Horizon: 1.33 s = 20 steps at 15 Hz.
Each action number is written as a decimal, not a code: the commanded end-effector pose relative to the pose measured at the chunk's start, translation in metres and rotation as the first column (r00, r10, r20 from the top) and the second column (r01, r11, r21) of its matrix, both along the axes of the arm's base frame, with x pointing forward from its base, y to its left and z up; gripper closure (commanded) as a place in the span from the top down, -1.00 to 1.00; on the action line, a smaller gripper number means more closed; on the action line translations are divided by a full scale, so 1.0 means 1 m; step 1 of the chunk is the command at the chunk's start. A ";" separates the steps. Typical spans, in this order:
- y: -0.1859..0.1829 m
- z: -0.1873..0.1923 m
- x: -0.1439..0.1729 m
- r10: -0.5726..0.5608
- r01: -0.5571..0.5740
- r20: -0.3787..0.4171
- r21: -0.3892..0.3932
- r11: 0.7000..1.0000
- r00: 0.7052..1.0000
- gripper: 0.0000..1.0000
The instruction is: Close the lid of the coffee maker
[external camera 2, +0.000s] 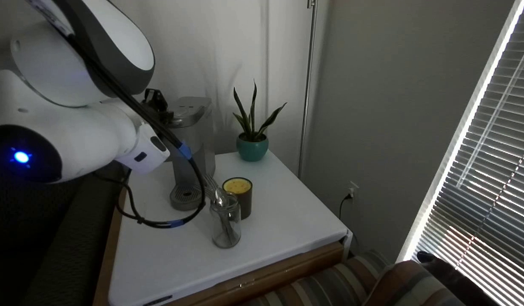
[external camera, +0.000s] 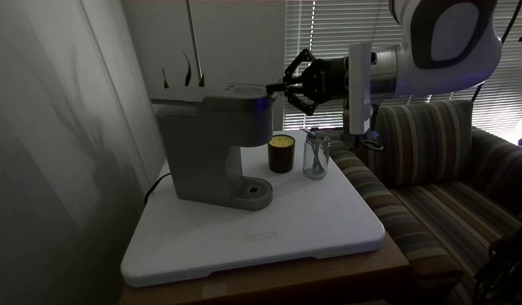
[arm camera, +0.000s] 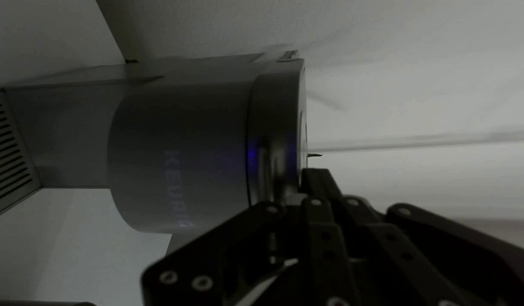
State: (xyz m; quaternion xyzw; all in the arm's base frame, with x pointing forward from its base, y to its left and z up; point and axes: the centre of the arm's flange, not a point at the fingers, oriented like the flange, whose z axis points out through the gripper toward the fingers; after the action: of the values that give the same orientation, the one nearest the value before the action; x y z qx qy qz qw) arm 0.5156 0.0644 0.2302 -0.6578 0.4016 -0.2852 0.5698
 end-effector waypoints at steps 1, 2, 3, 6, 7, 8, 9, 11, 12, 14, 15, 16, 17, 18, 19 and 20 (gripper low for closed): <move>0.000 -0.034 -0.002 0.005 -0.006 -0.052 -0.027 1.000 0.999 -1.00; 0.000 -0.031 -0.001 0.006 -0.007 -0.049 -0.030 1.000 0.999 -1.00; -0.001 -0.025 0.000 0.007 -0.009 -0.042 -0.037 0.999 0.999 -1.00; 0.000 -0.002 -0.003 0.020 -0.024 -0.040 -0.095 0.995 0.999 -1.00; 0.000 0.008 -0.004 0.033 -0.037 -0.037 -0.130 0.991 0.999 -1.00; 0.000 0.018 -0.004 0.042 -0.048 -0.037 -0.172 0.984 0.998 -1.00; 0.000 0.029 -0.002 0.053 -0.059 -0.037 -0.213 0.975 0.998 -1.00; 0.001 0.048 0.000 0.080 -0.090 -0.048 -0.294 0.952 0.996 -1.00; 0.002 0.056 0.001 0.090 -0.105 -0.061 -0.332 0.937 0.994 -1.00; 0.005 0.074 0.004 0.122 -0.146 -0.085 -0.416 0.897 0.989 -1.00; 0.007 0.082 0.007 0.139 -0.167 -0.096 -0.459 0.873 0.986 -1.00; 0.009 0.091 0.008 0.156 -0.186 -0.103 -0.496 0.848 0.982 -1.00; 0.012 0.099 0.011 0.170 -0.205 -0.114 -0.531 0.822 0.979 -1.00; 0.015 0.109 0.013 0.194 -0.236 -0.133 -0.558 0.796 0.972 -1.00; 0.020 0.119 0.014 0.222 -0.282 -0.175 -0.579 0.765 0.959 -1.00; 0.025 0.127 0.015 0.247 -0.327 -0.215 -0.593 0.736 0.945 -1.00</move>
State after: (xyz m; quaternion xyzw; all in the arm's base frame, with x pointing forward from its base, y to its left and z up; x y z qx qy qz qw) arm 0.5242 0.0813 0.3275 -0.8449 0.2414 -0.3033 0.3688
